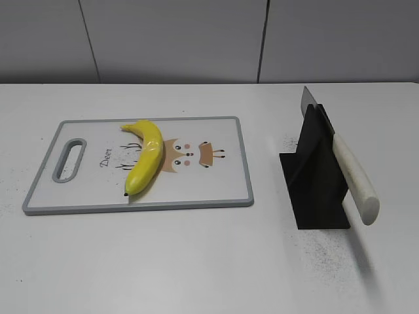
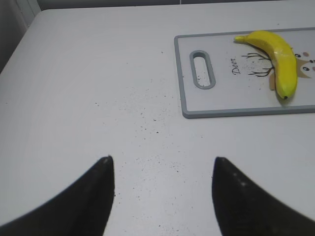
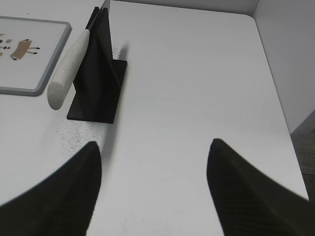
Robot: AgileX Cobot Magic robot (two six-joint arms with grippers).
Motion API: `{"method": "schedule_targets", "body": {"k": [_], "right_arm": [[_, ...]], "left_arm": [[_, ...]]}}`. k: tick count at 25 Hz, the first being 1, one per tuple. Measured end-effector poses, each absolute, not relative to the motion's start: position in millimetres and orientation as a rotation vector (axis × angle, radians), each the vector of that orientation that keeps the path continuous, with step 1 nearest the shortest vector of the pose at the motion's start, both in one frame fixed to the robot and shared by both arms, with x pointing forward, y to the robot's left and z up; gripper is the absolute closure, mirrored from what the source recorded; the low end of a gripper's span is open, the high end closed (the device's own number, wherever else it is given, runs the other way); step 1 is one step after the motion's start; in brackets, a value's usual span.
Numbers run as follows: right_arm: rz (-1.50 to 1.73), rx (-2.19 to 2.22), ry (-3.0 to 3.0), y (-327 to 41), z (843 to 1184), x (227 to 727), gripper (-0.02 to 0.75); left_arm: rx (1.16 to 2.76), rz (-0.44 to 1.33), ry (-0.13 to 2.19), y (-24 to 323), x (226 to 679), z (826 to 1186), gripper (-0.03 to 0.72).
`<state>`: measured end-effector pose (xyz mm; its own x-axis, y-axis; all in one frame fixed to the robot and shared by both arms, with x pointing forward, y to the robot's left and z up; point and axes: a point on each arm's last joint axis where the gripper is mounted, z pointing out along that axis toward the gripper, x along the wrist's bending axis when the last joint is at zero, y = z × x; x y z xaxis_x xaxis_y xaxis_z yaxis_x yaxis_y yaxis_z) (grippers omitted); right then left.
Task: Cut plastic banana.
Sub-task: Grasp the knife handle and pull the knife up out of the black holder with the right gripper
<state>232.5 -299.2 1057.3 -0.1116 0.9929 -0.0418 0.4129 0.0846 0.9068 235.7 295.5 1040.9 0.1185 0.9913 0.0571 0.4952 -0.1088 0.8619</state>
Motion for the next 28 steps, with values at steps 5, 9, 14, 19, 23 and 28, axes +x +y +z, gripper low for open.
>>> {"method": "schedule_targets", "body": {"k": [5,9,14,19,23,28], "right_arm": [[0.999,1.417,1.629,-299,1057,232,0.23],[0.999,1.417,1.629,-299,1057,232,0.23],[0.98,1.412,1.622,-301,1057,233,0.23],[0.917,1.45,1.667,-301,1064,247,0.23],[0.84,1.536,1.746,-298,1074,272,0.23],[0.769,1.679,1.799,-295,1088,310,0.23]], "left_arm": [[1.699,0.901,1.459,295,236,1041,0.1],[1.699,0.901,1.459,295,236,1041,0.101],[1.699,0.901,1.459,295,236,1041,0.105],[1.699,0.901,1.459,295,236,1041,0.106],[1.699,0.901,1.459,295,236,1041,0.106],[1.699,0.901,1.459,295,236,1041,0.107]]}}
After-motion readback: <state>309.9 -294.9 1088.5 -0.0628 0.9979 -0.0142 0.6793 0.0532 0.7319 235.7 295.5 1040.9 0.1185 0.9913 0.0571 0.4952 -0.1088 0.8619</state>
